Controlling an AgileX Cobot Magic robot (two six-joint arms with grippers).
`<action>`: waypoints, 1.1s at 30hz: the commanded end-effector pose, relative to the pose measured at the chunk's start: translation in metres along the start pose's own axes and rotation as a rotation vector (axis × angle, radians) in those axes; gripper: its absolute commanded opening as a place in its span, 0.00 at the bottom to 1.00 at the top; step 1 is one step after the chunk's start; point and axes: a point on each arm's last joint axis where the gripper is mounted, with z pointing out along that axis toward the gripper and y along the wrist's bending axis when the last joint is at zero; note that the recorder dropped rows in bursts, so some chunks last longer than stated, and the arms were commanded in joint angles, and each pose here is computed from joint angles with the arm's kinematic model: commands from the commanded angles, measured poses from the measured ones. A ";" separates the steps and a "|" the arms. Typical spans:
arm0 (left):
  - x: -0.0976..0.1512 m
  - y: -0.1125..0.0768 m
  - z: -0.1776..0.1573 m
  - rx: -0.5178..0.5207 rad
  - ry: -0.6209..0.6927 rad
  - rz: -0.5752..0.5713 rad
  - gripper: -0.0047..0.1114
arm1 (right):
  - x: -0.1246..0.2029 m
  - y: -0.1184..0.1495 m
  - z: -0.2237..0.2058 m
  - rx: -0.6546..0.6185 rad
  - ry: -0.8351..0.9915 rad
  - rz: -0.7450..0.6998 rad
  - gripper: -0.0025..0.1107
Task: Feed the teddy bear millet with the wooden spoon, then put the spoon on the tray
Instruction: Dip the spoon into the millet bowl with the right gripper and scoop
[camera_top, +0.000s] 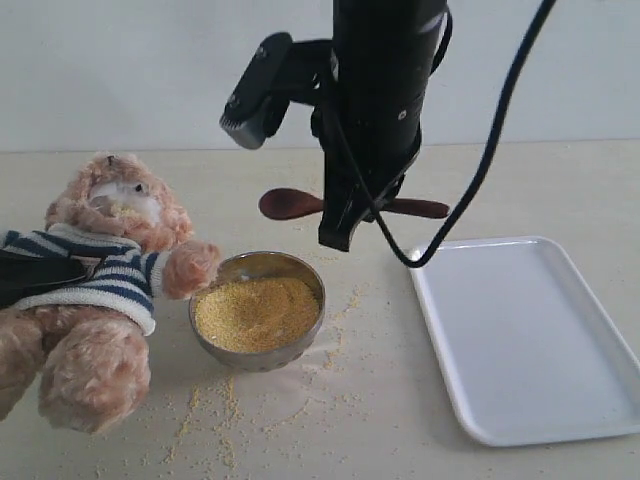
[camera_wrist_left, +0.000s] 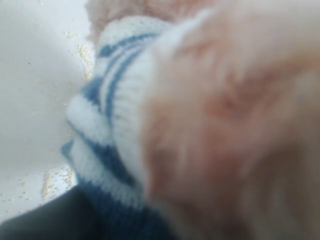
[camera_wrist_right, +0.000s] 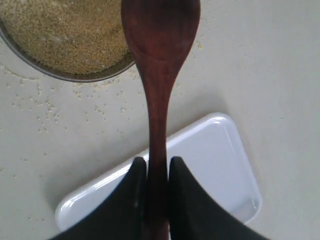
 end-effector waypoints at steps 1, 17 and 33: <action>0.000 -0.003 -0.001 0.036 -0.011 -0.001 0.08 | -0.008 0.001 0.031 -0.026 0.040 -0.032 0.02; -0.006 -0.005 -0.001 0.058 -0.077 -0.009 0.08 | -0.041 0.034 0.080 0.088 0.101 -0.312 0.02; -0.006 -0.005 -0.001 0.058 -0.077 -0.009 0.08 | -0.051 0.056 0.107 0.116 0.169 -0.377 0.02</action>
